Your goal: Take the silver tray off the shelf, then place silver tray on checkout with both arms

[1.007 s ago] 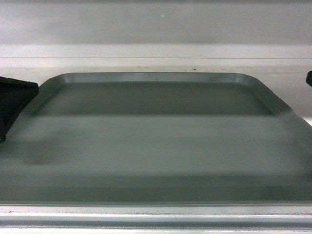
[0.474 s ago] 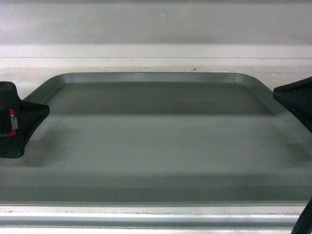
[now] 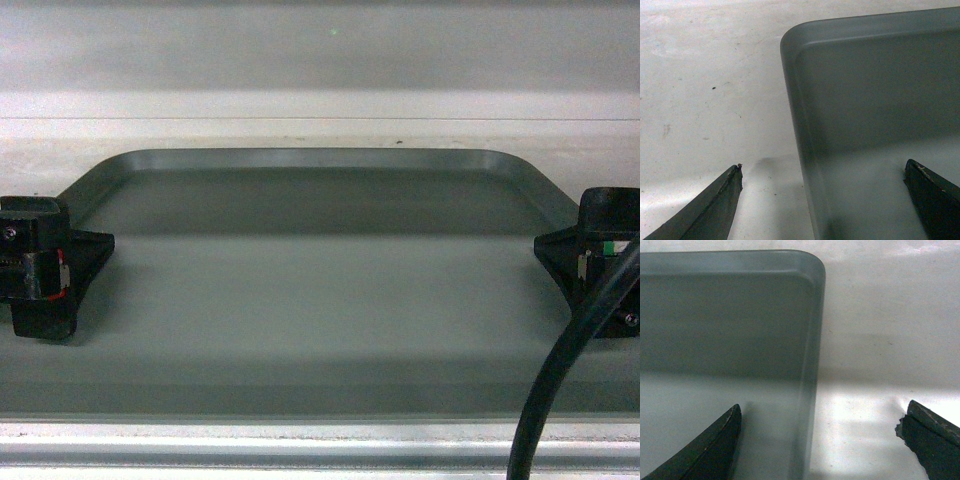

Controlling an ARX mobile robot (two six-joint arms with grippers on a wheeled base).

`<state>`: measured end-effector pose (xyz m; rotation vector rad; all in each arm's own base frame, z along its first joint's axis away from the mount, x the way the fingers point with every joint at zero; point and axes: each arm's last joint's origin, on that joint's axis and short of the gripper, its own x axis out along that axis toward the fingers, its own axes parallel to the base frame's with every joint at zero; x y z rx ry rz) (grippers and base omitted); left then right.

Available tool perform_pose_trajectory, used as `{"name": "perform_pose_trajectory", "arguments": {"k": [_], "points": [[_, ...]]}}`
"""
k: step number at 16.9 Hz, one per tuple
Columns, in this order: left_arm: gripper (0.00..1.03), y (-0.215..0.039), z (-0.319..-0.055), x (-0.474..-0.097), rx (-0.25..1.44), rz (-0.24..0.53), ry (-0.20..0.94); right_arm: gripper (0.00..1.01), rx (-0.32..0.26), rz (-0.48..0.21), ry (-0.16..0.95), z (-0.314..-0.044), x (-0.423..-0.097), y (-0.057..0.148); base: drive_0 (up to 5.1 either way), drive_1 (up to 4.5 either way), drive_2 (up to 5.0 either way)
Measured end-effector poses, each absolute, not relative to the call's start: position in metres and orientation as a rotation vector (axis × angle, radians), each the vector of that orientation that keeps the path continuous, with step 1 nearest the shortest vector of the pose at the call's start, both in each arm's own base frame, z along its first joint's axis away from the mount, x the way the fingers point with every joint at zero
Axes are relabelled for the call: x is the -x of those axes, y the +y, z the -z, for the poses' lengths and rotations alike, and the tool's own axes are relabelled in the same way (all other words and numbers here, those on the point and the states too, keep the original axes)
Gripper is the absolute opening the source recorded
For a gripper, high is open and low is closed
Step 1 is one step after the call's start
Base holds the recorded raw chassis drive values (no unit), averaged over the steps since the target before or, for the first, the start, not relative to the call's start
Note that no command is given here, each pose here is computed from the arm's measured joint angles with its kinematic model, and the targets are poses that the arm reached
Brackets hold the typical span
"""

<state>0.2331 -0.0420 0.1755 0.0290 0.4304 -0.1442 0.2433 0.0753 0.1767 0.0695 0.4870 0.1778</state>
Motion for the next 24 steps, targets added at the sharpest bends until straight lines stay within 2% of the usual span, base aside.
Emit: {"name": "perform_pose_trajectory", "arguments": {"k": [4, 7, 8, 9, 10, 11, 12, 13, 14, 20, 24], "points": [[0.98, -0.045, -0.174, -0.232, -0.052, 0.140, 0.419, 0.98, -0.044, -0.165, 0.479, -0.177, -0.244, 0.081, 0.0, 0.00, 0.0], [0.77, -0.048, -0.173, -0.231, -0.065, 0.152, 0.415, 0.94, -0.038, -0.161, 0.479, -0.177, -0.245, 0.083, 0.0, 0.00, 0.0], [0.70, -0.049, -0.173, -0.231, -0.066, 0.153, 0.414, 0.87, -0.038, -0.157, 0.478, -0.176, -0.245, 0.083, 0.0, 0.00, 0.0], [0.53, -0.049, -0.173, -0.231, -0.067, 0.152, 0.411, 0.72, -0.036, -0.161, 0.475, -0.177, -0.245, 0.085, 0.0, 0.00, 0.0], [0.25, -0.047, -0.173, -0.231, -0.069, 0.132, 0.405, 0.41, -0.037, -0.166, 0.468, -0.176, -0.245, 0.086, 0.0, 0.00, 0.0], [0.06, -0.046, -0.172, -0.230, -0.044, 0.119, 0.402, 0.17, -0.034, -0.159, 0.465, -0.177, -0.245, 0.087, 0.0, 0.00, 0.0], [0.05, -0.046, -0.172, -0.230, -0.028, 0.119, 0.402, 0.10, -0.035, -0.155, 0.464, -0.177, -0.245, 0.087, 0.0, 0.00, 0.0], [0.04, -0.046, -0.172, -0.230, -0.015, 0.117, 0.402, 0.04, -0.061, -0.141, 0.463, -0.177, -0.245, 0.087, 0.0, 0.00, 0.0], [0.04, -0.047, -0.172, -0.230, -0.007, 0.117, 0.401, 0.03, -0.082, -0.133, 0.462, -0.177, -0.245, 0.087, 0.0, 0.00, 0.0], [0.04, -0.049, -0.172, -0.229, -0.001, 0.123, 0.399, 0.03, -0.092, -0.118, 0.459, -0.177, -0.245, 0.087, 0.0, 0.00, 0.0], [0.04, -0.056, -0.171, -0.227, 0.004, 0.121, 0.403, 0.03, -0.067, -0.094, 0.446, -0.178, -0.245, 0.087, 0.0, 0.00, 0.0]]}}
